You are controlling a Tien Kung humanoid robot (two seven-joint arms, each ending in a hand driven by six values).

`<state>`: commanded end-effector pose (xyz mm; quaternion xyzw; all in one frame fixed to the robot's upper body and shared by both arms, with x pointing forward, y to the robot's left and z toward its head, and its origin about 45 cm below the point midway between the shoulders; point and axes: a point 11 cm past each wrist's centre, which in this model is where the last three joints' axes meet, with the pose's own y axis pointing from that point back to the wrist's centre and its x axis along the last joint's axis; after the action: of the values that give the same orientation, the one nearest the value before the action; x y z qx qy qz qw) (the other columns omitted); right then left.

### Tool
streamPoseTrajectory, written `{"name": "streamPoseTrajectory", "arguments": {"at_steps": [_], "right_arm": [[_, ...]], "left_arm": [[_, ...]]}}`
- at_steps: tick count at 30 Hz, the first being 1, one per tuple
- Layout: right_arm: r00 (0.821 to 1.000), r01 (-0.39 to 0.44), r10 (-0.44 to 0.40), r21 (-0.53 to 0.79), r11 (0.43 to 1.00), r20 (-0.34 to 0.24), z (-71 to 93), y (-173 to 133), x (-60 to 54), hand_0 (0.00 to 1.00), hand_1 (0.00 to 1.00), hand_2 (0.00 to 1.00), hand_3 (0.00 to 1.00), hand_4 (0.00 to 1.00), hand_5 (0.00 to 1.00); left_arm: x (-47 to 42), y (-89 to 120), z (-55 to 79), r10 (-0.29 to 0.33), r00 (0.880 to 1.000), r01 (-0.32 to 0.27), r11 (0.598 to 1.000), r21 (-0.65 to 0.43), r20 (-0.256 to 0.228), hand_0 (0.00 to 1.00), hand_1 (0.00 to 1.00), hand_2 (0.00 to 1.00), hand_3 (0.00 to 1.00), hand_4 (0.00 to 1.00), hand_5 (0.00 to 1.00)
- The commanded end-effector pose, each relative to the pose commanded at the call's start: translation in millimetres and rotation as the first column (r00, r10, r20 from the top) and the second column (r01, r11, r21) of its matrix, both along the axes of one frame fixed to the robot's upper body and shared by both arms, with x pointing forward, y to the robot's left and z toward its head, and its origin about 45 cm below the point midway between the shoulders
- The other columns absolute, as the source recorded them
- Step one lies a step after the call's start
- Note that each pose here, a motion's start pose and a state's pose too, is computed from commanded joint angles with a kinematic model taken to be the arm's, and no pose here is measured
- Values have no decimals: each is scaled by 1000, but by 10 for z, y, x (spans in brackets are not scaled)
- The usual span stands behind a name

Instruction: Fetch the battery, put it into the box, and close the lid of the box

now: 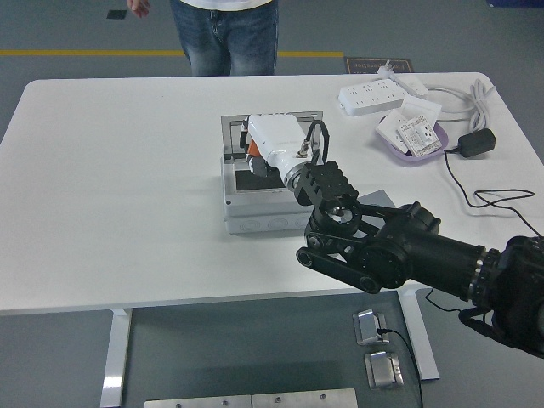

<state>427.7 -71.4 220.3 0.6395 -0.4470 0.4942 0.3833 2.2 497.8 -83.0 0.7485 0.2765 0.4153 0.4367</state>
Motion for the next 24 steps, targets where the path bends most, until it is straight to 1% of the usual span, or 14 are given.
{"name": "streamPoseTrajectory", "arguments": {"at_steps": [4, 5, 10, 11, 16, 17, 22, 24], "right_arm": [[1000, -6, 6, 12, 1000, 23, 22, 33, -15, 239, 302, 383, 562, 197, 45], [1000, -8, 8, 14, 1000, 27, 23, 41, -20, 247, 387, 493, 711, 465, 341], [999, -17, 16, 24, 1000, 40, 8, 66, -47, 247, 387, 493, 711, 465, 341], [999, -17, 16, 26, 1000, 42, 7, 67, -50, 238, 398, 516, 761, 565, 355], [999, -18, 16, 35, 999, 50, 7, 65, -56, 238, 398, 516, 761, 565, 355], [999, -17, 15, 38, 999, 51, 7, 63, -57, 243, 401, 514, 778, 615, 392], [998, -17, 14, 46, 999, 54, 5, 61, -62, 243, 401, 514, 778, 615, 392], [998, -17, 14, 49, 999, 54, 7, 63, -65, 244, 400, 510, 783, 634, 412]], "left_arm": [[10, -1, 0, -1, 1000, 1, 1000, 0, 0, 632, 707, 633, 603, 609, 493], [12, -1, 0, -2, 1000, 2, 1000, 0, 1, 630, 706, 633, 603, 610, 493], [28, -6, -1, -4, 1000, 4, 1000, -1, 2, 630, 706, 633, 603, 610, 493], [29, -7, -2, -4, 1000, 4, 1000, -1, 2, 630, 706, 632, 603, 609, 492], [30, -10, -3, -5, 1000, 5, 1000, -1, 1, 630, 706, 632, 603, 609, 492], [30, -10, -3, -6, 1000, 6, 1000, -1, 1, 631, 706, 632, 604, 609, 492], [32, -9, -3, -7, 1000, 7, 1000, 0, 1, 631, 706, 632, 604, 609, 492], [32, -10, -3, -7, 1000, 7, 1000, -1, 1, 630, 706, 632, 603, 607, 492]]}}
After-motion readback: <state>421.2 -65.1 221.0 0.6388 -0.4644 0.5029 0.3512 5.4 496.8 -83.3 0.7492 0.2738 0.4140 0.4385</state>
